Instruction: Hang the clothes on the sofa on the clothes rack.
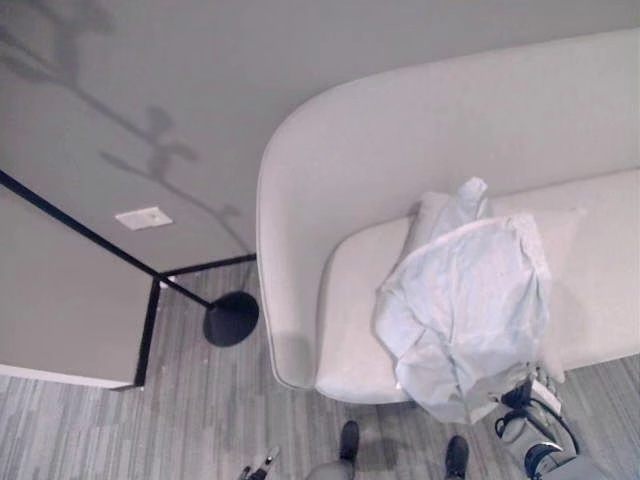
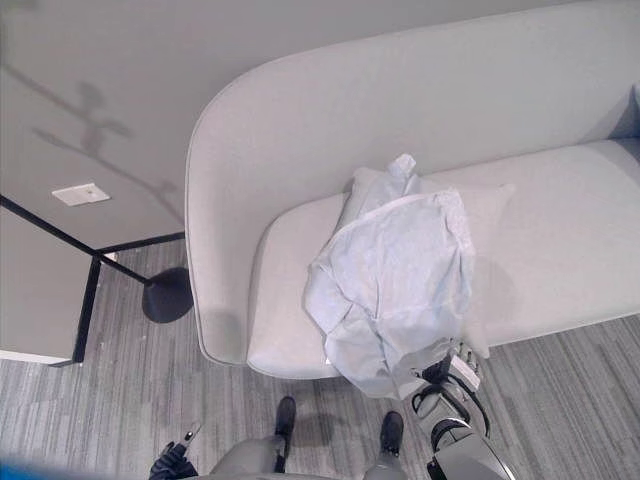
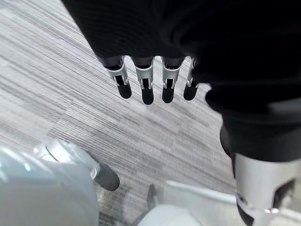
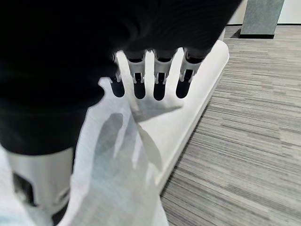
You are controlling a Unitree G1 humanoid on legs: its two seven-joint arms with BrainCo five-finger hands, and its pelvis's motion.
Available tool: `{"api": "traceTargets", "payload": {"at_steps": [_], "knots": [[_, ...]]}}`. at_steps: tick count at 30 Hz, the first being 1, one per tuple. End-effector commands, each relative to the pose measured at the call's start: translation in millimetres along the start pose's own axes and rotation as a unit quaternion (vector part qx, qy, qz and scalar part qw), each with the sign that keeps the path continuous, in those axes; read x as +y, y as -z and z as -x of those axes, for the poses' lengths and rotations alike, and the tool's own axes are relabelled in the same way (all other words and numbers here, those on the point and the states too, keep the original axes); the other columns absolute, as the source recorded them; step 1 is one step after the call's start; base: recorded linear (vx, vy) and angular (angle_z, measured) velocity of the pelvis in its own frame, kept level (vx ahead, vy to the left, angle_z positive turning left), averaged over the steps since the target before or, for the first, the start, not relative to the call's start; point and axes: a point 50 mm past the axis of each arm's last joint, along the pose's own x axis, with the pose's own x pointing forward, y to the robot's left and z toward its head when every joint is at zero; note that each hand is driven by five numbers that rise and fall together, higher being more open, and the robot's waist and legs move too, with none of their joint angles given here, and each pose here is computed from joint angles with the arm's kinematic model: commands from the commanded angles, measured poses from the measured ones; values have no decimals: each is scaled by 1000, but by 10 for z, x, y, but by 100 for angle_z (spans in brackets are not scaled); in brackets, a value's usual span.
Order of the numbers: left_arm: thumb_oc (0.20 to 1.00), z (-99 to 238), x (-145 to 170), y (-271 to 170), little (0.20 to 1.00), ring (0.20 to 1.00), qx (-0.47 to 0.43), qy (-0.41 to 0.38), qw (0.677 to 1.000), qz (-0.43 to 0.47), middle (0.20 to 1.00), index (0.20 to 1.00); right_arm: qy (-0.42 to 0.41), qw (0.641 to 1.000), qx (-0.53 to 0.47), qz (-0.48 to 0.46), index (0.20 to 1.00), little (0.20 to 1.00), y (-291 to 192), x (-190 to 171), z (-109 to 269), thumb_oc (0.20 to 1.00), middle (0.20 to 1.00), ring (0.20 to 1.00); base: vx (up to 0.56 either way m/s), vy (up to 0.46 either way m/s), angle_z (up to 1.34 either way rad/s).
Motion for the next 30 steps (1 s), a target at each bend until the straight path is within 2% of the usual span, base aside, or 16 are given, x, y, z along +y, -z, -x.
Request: {"api": "traceTargets", "payload": {"at_steps": [1, 5, 10, 12, 18, 22, 26, 27, 28, 29, 30], "knots": [[1000, -31, -56, -147, 1000, 1000, -33, -3, 999, -13, 1000, 1000, 55, 998, 24, -18, 1000, 1000, -77, -186, -133, 1000, 1000, 1000, 0, 0, 0], [1000, -21, -122, -159, 1000, 1000, -40, 12, 999, -29, 1000, 1000, 77, 993, 62, -56, 1000, 1000, -70, -277, -193, 1000, 1000, 1000, -10, 4, 0], [1000, -7, -221, -205, 1000, 1000, -59, 33, 996, -60, 1000, 1000, 111, 973, 93, -181, 1000, 1000, -288, -411, -273, 1000, 1000, 1000, -35, 39, 4], [1000, 4, -255, -233, 1000, 1000, -75, 41, 992, -91, 1000, 1000, 134, 957, 76, -246, 1000, 1000, -517, -554, -341, 1000, 1000, 1000, -31, 69, 2], [1000, 17, -342, -345, 1000, 1000, -115, 59, 982, -139, 1000, 1000, 166, 930, -6, -328, 1000, 1000, -1054, -877, -412, 1000, 1000, 1000, -8, 57, 2], [1000, 40, -467, -426, 1000, 1000, -147, 79, 970, -177, 1000, 1000, 182, 934, -61, -302, 1000, 1000, -1281, -1014, -413, 1000, 1000, 1000, 3, 52, 5], [1000, 91, -686, -492, 1000, 1000, -179, 116, 953, -215, 1000, 1000, 159, 965, -59, -203, 1000, 1000, -1142, -900, -433, 1000, 1000, 1000, -14, 39, 5], [1000, 103, -728, -504, 1000, 1000, -184, 123, 951, -216, 1000, 1000, 137, 974, -43, -176, 875, 875, -1056, -819, -429, 875, 875, 875, -13, 24, 10], [1000, 111, -743, -502, 1000, 1000, -185, 126, 950, -216, 1000, 1000, 127, 977, -42, -164, 410, 410, -1030, -787, -425, 410, 410, 410, -13, 20, 11], [1000, 114, -757, -492, 1000, 1000, -184, 129, 950, -219, 1000, 1000, 113, 983, -35, -141, 200, 200, -963, -715, -406, 200, 200, 200, -8, 31, 9], [1000, 117, -771, -480, 1000, 1000, -181, 131, 950, -219, 1000, 1000, 88, 990, -28, -110, 200, 200, -875, -587, -357, 200, 200, 200, 3, 45, 5]]}}
